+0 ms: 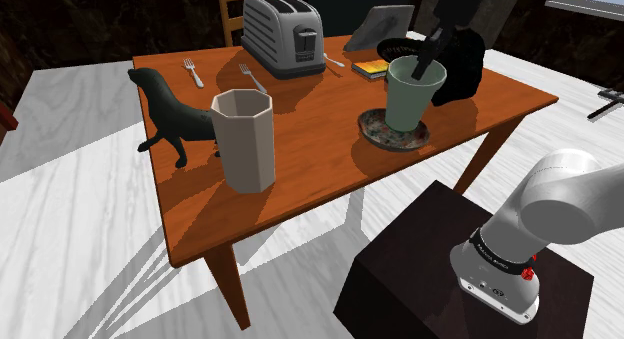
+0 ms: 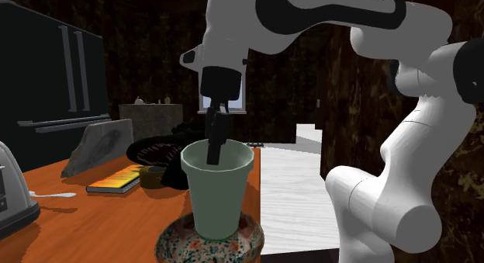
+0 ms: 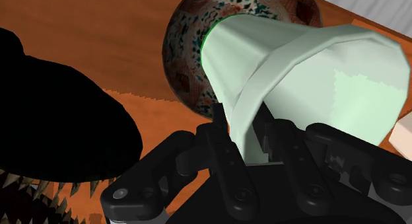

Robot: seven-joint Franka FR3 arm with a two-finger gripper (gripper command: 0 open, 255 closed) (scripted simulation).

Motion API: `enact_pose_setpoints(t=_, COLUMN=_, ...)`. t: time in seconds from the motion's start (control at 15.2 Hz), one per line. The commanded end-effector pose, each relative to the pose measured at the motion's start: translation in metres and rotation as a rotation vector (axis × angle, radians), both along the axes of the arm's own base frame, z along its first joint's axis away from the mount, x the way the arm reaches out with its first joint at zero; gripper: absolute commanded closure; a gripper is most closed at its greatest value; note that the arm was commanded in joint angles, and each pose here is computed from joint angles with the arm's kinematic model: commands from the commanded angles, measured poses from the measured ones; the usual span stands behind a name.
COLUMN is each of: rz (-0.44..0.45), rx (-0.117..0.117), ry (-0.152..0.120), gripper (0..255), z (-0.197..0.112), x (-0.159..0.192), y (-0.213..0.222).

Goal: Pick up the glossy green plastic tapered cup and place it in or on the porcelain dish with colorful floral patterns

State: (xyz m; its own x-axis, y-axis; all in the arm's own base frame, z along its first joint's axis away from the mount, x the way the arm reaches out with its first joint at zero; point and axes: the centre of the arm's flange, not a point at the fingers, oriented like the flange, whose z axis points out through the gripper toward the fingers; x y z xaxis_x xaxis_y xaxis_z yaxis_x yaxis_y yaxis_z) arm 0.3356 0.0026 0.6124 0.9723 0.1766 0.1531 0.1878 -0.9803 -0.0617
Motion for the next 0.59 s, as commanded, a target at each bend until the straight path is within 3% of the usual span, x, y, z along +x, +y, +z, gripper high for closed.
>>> enact_pose_setpoints(t=0.0, rz=0.0, rx=0.0, ry=-0.001, gripper=255, z=-0.0018, x=-0.0003, y=-0.0003)
enact_pose_setpoints(t=0.33, rz=0.0, rx=0.0, ry=-0.001, gripper=255, z=-0.0018, x=-0.0003, y=-0.0004)
enact_pose_setpoints(t=0.4, rz=0.0, rx=0.0, ry=-0.001, gripper=0, z=-0.0019, x=-0.0003, y=-0.0004)
enact_pose_setpoints(t=0.53, rz=0.0, rx=0.0, ry=-0.001, gripper=0, z=-0.0019, x=-0.0002, y=-0.0004)
